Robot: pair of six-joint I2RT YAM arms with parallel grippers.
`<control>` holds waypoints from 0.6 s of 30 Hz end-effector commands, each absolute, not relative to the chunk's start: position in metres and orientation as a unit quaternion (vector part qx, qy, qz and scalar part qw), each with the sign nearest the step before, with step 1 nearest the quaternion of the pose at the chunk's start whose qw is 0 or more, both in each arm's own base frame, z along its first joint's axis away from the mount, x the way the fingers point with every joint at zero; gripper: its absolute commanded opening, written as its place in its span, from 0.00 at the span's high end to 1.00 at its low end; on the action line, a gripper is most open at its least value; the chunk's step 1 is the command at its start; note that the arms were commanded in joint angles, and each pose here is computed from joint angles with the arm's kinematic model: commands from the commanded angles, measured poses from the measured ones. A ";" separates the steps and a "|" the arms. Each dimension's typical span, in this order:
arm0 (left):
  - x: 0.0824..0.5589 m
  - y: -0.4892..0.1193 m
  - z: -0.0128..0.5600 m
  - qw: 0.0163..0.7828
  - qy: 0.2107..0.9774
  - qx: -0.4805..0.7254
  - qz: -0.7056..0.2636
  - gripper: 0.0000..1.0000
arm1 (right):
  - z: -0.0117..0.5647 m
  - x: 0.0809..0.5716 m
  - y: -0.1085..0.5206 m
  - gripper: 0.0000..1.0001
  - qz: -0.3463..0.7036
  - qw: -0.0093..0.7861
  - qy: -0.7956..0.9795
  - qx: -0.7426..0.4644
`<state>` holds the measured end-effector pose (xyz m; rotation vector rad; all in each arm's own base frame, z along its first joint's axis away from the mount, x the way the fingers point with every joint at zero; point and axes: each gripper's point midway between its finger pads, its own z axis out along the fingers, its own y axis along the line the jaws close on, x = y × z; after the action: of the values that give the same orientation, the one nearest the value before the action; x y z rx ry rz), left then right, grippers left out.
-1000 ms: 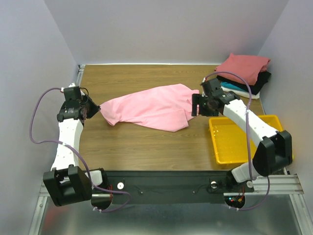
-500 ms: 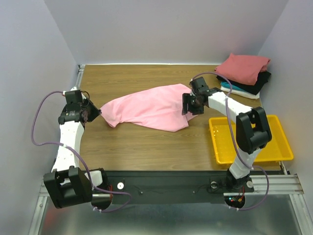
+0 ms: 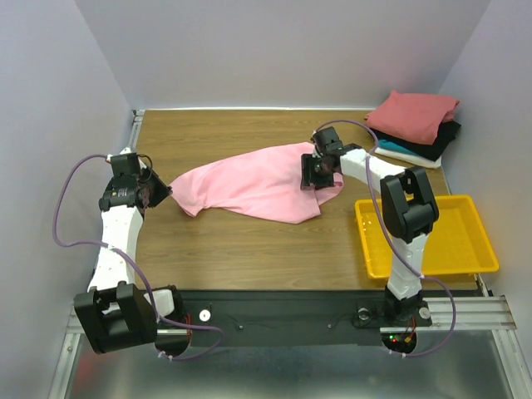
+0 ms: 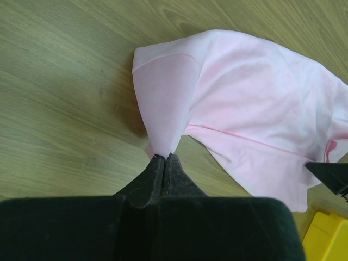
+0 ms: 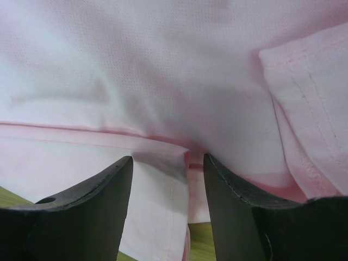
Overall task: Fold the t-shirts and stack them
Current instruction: Flatten the tshirt out
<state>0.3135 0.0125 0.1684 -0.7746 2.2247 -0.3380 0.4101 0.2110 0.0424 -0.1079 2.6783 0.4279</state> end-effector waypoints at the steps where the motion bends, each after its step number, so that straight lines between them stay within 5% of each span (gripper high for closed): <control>1: 0.317 0.016 0.175 0.385 0.867 -0.292 -0.125 1.00 | 0.059 0.432 0.221 0.41 0.176 0.247 0.952 -0.047; 9: 0.317 0.016 0.173 0.382 0.867 -0.294 -0.126 1.00 | 0.051 0.418 0.219 0.61 0.181 0.227 0.956 -0.034; 14: 0.317 0.016 0.171 0.380 0.868 -0.293 -0.125 1.00 | 0.043 0.407 0.218 0.84 0.183 0.212 0.960 -0.033; 15: 0.317 0.015 0.171 0.380 0.868 -0.293 -0.126 1.00 | 0.041 0.406 0.217 0.95 0.182 0.209 0.960 -0.033; 18: 0.317 0.016 0.172 0.382 0.867 -0.293 -0.126 1.00 | 0.051 0.410 0.218 1.00 0.184 0.222 0.957 -0.036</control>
<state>0.3138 0.0129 0.1663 -0.7727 2.2318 -0.3338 0.3988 0.2150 0.0301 -0.0920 2.7144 0.4792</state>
